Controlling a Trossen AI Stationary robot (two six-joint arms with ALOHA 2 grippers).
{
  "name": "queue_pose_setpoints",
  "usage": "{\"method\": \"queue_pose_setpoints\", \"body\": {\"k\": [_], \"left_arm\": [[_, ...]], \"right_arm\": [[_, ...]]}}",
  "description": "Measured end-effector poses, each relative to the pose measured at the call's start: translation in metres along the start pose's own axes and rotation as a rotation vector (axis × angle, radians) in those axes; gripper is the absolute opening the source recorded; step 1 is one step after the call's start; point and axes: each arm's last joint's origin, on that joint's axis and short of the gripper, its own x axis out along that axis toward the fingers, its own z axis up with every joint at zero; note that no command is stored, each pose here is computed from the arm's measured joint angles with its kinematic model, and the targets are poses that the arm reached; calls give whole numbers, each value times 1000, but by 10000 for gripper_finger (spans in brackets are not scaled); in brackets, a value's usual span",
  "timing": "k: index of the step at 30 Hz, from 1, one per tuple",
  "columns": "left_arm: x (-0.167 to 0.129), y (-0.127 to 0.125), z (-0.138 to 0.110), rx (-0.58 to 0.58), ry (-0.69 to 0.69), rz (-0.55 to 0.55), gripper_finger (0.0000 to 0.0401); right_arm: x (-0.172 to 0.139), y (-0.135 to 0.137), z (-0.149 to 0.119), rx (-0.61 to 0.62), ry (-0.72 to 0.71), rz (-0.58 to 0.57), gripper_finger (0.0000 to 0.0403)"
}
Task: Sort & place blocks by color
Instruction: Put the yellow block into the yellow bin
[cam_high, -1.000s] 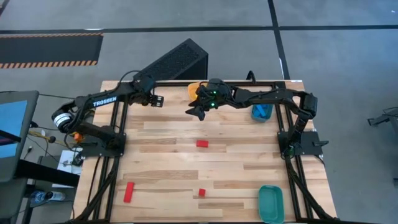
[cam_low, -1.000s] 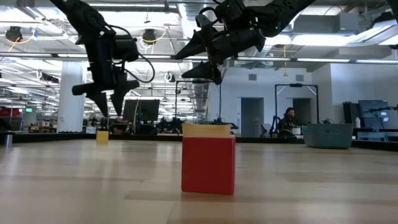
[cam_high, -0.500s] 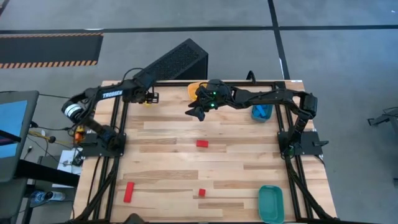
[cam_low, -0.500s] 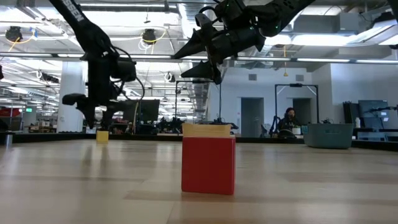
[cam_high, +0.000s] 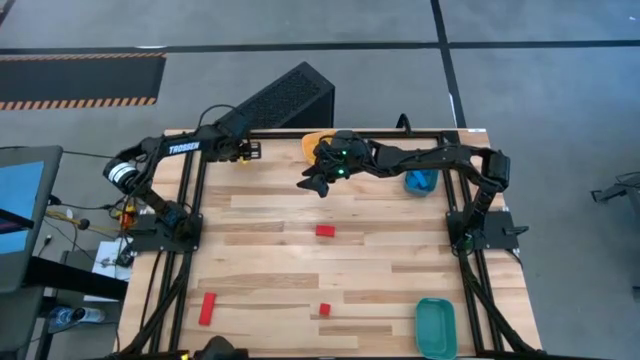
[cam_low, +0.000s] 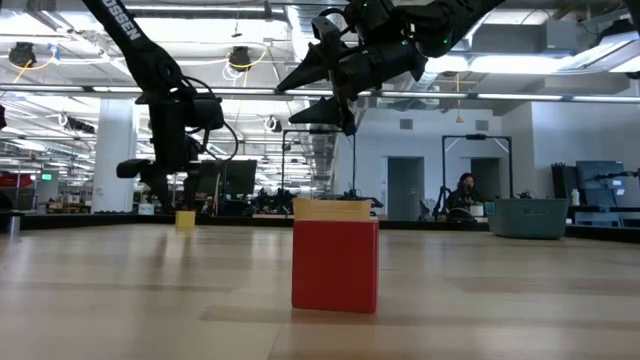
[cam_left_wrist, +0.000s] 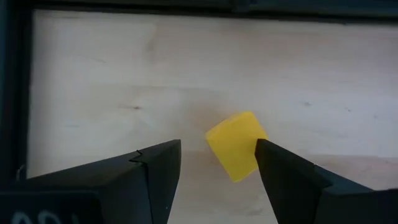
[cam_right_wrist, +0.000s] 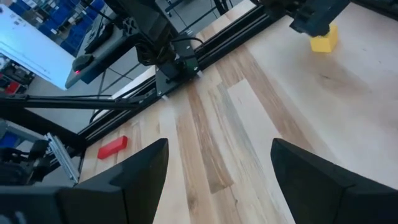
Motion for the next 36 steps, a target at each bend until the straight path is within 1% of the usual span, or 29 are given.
{"method": "queue_pose_setpoints", "body": {"k": [4, 9, 14, 17, 20, 23, 29, 32, 34, 36], "left_arm": [[-4, -4, 6, 68, -30, -22, 194], [-2, -1, 12, 147, -35, -61, 195], [-1, 2, 17, 222, -44, -73, 195], [4, 2, 18, 294, -12, -133, 195], [11, 1, 16, 363, 25, -157, 195], [18, 2, 13, 381, 58, -132, 195], [26, 0, 10, 384, 116, -175, 194], [28, -1, 8, 389, 131, -182, 177], [27, -4, 6, 400, 133, -199, 150], [26, -11, 4, 416, 136, -266, 117]], "right_arm": [[0, 1, -1, 0, 3, 0, 301], [0, 1, -1, 1, 6, -2, 301], [-1, -3, 1, 5, 1, -10, 301], [-1, -4, 1, 6, 0, -12, 301], [-2, -6, 2, 8, -3, -16, 301], [-2, -6, 2, 8, -2, -16, 301], [-2, -6, 2, 9, 2, -17, 301], [-2, -6, 2, 10, 3, -17, 301], [-2, -6, 1, 11, 5, -19, 301], [-2, -6, 0, 12, 17, -25, 301]]}}
